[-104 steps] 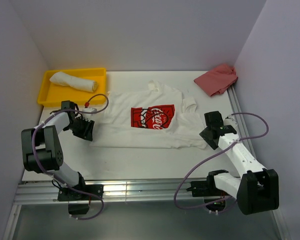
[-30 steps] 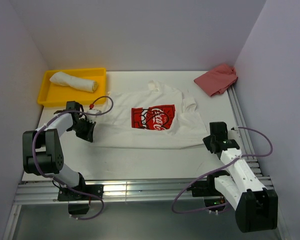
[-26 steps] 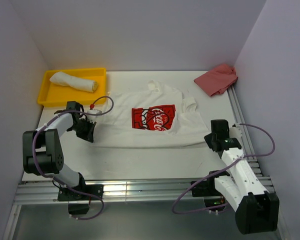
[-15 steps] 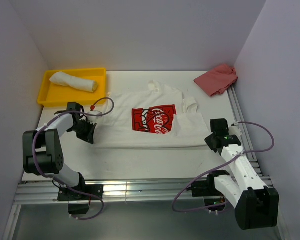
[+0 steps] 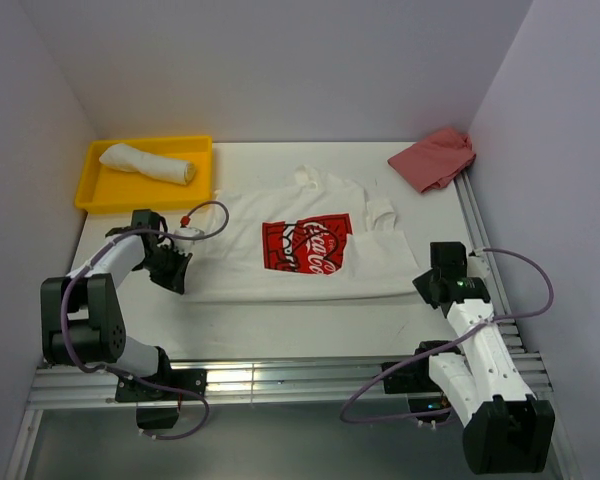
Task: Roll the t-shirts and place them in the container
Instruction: Fold the tshirt
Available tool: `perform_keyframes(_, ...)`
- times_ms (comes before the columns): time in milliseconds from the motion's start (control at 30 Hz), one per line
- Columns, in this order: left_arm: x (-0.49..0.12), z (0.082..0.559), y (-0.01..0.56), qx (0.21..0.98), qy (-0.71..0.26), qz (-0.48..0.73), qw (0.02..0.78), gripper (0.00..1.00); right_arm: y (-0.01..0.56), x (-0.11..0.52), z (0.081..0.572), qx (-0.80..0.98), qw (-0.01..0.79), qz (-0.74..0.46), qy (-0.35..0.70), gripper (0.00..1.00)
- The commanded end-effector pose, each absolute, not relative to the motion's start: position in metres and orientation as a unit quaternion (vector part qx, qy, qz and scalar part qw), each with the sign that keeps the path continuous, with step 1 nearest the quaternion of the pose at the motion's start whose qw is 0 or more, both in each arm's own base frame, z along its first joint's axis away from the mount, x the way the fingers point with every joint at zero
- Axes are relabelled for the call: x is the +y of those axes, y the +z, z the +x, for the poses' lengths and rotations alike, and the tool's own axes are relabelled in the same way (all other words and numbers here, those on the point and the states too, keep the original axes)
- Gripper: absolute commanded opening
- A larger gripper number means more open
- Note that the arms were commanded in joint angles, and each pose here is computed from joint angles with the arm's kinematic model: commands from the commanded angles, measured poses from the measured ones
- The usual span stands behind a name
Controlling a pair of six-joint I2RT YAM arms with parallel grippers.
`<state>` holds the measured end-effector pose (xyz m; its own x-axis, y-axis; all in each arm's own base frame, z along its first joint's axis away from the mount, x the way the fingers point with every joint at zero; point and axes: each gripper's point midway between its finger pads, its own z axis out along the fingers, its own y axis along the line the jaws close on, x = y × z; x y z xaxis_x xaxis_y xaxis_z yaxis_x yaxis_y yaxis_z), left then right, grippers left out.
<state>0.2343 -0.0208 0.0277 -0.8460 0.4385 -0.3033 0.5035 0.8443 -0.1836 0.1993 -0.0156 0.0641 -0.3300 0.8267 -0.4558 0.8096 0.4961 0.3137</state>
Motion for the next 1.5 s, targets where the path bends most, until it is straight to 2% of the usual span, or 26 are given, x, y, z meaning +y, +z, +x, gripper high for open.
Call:
perform_keyframes(0, -0.006, 0.221, 0.036, 0.952, -0.091, 0.269, 0.114, 0.00, 0.076, -0.020, 0.198, 0.813, 0.305, 0.496, 0.016, 0.02)
perform_keyframes(367, -0.005, 0.192, 0.045, 0.951, -0.097, 0.282, 0.081, 0.00, 0.105, -0.007, 0.175, 0.818, 0.318, 0.476, 0.054, 0.02)
perform_keyframes(433, -0.005, 0.185, 0.045, 0.952, -0.101, 0.280, 0.069, 0.00, 0.110, -0.008, 0.166, 0.816, 0.325, 0.476, 0.055, 0.07)
perform_keyframes(667, -0.004, 0.164, 0.045, 0.954, -0.103, 0.279, 0.048, 0.02, 0.132, -0.004, 0.153, 0.811, 0.350, 0.463, 0.077, 0.46)
perform_keyframes(700, -0.005, 0.162, 0.044, 0.953, -0.104, 0.280, 0.046, 0.07, 0.135, -0.004, 0.153, 0.809, 0.353, 0.462, 0.078, 0.49)
perform_keyframes(733, -0.005, 0.161, 0.044, 0.953, -0.103, 0.281, 0.045, 0.18, 0.137, -0.005, 0.152, 0.809, 0.357, 0.462, 0.077, 0.51)
perform_keyframes(800, -0.003, 0.163, 0.048, 0.953, -0.097, 0.281, 0.055, 0.33, 0.146, -0.005, 0.155, 0.805, 0.369, 0.457, 0.083, 0.53)
perform_keyframes(833, -0.003, 0.165, 0.050, 0.953, -0.094, 0.281, 0.061, 0.47, 0.151, -0.004, 0.162, 0.802, 0.379, 0.452, 0.090, 0.53)
perform_keyframes(867, -0.002, 0.167, 0.053, 0.953, -0.091, 0.280, 0.066, 0.52, 0.155, -0.001, 0.167, 0.803, 0.383, 0.445, 0.099, 0.53)
perform_keyframes(933, 0.000, 0.180, 0.065, 0.953, -0.080, 0.279, 0.085, 0.59, 0.156, -0.001, 0.183, 0.812, 0.379, 0.433, 0.096, 0.53)
perform_keyframes(1033, 0.001, 0.204, 0.088, 0.951, -0.071, 0.278, 0.118, 0.63, 0.157, 0.002, 0.208, 0.824, 0.373, 0.414, 0.100, 0.52)
perform_keyframes(1167, -0.004, 0.248, 0.113, 0.950, -0.078, 0.255, 0.161, 0.64, 0.170, 0.003, 0.244, 0.826, 0.390, 0.393, 0.106, 0.52)
perform_keyframes(1300, -0.013, 0.315, 0.138, 0.944, -0.091, 0.229, 0.221, 0.64, 0.183, 0.005, 0.287, 0.836, 0.393, 0.367, 0.110, 0.51)
perform_keyframes(1467, -0.033, 0.389, 0.129, 0.934, -0.115, 0.215, 0.259, 0.62, 0.187, 0.008, 0.341, 0.847, 0.391, 0.343, 0.111, 0.50)
